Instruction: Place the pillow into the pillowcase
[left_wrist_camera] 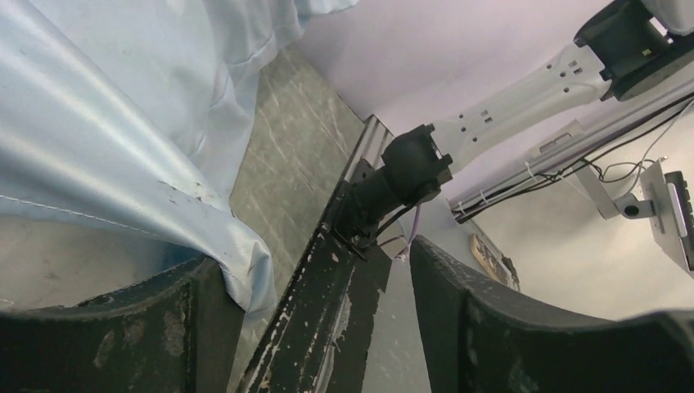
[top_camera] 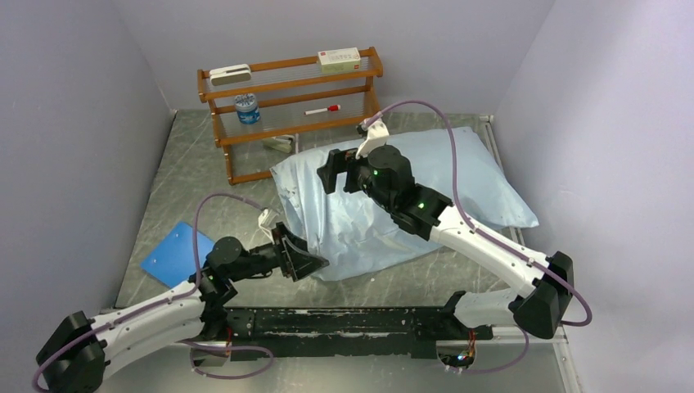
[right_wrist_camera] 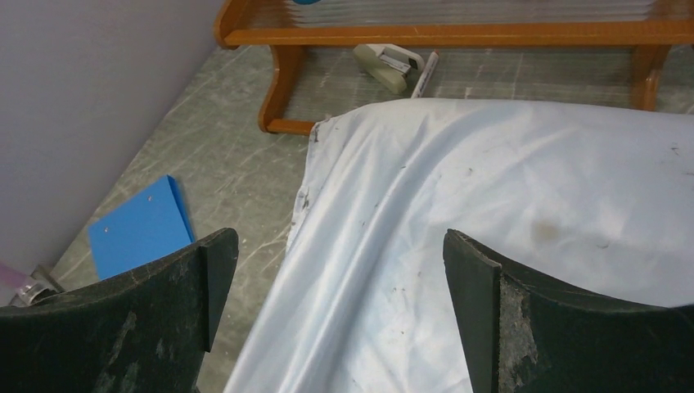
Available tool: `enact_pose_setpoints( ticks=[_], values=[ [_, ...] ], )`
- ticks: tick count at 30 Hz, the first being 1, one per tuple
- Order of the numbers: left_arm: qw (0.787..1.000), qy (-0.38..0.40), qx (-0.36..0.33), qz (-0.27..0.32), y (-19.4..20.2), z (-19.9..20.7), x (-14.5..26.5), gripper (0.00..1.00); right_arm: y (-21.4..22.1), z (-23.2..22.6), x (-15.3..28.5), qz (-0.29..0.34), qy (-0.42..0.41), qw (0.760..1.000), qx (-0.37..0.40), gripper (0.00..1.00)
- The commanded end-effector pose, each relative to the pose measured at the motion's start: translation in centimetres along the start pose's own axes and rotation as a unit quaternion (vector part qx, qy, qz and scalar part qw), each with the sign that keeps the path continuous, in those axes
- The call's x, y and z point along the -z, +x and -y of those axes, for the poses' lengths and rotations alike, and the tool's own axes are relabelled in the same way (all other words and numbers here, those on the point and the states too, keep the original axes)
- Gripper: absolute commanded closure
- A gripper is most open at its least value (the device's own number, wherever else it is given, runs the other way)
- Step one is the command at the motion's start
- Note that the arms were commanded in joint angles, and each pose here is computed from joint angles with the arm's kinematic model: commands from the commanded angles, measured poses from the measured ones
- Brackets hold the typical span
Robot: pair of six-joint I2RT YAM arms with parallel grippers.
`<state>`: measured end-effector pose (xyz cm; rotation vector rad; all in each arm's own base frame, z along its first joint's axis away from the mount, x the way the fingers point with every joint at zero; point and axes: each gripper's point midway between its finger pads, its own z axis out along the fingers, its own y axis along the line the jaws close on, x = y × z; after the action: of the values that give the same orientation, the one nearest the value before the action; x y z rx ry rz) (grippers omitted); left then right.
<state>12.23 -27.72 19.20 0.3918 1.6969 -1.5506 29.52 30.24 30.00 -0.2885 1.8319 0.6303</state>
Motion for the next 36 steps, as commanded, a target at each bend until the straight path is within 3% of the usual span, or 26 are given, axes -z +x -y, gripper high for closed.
enact_pose_setpoints(
  ticks=[1, 8, 14, 17, 22, 27, 29, 31, 36],
  values=[
    [1.0, -0.007, -0.002, -0.015, 1.2, -0.3, 0.2, 0.26, 0.3, -0.2, -0.6, 0.003, -0.003, 1.0, 0.0, 0.01],
    [0.999, 0.008, 0.0, -0.045, 3.2, -1.4, -1.7, 0.23, 0.1, -0.2, -0.4, 0.004, -0.005, 1.0, 0.002, 0.01],
    [0.991, 0.064, 0.005, -0.114, 4.1, 3.3, -3.5, 0.44, 0.6, -0.1, -0.8, -0.003, -0.002, 1.0, 0.007, 0.01],
    [0.992, 0.004, 0.005, -0.124, 4.6, 3.1, -1.6, 0.52, 1.0, 0.2, -0.7, -0.003, 0.001, 1.0, 0.006, 0.01],
    [0.992, -0.078, 0.019, -0.092, 2.4, 2.8, 2.1, 0.7, 0.9, 0.4, -0.3, 0.004, 0.002, 1.0, 0.005, 0.0],
    [0.967, -0.238, 0.07, -0.055, -0.2, 0.5, 6.5, 0.9, 1.4, 0.4, -0.5, -0.001, 0.002, 1.0, 0.005, 0.0],
    [0.947, -0.302, 0.097, -0.038, -0.8, -0.7, 8.4, 0.85, 1.6, 0.4, -0.5, -0.002, 0.0, 1.0, 0.002, 0.0],
    [0.931, -0.348, 0.107, -0.035, -0.8, -1.7, 9.7, 0.67, 1.7, 0.4, -0.5, -0.002, -0.002, 1.0, -0.001, 0.0],
    [0.925, -0.364, 0.089, -0.063, 0.7, -3.4, 8.0, 0.36, 2.0, 0.3, -0.3, -0.009, -0.004, 1.0, -0.006, 0.0]
  ],
)
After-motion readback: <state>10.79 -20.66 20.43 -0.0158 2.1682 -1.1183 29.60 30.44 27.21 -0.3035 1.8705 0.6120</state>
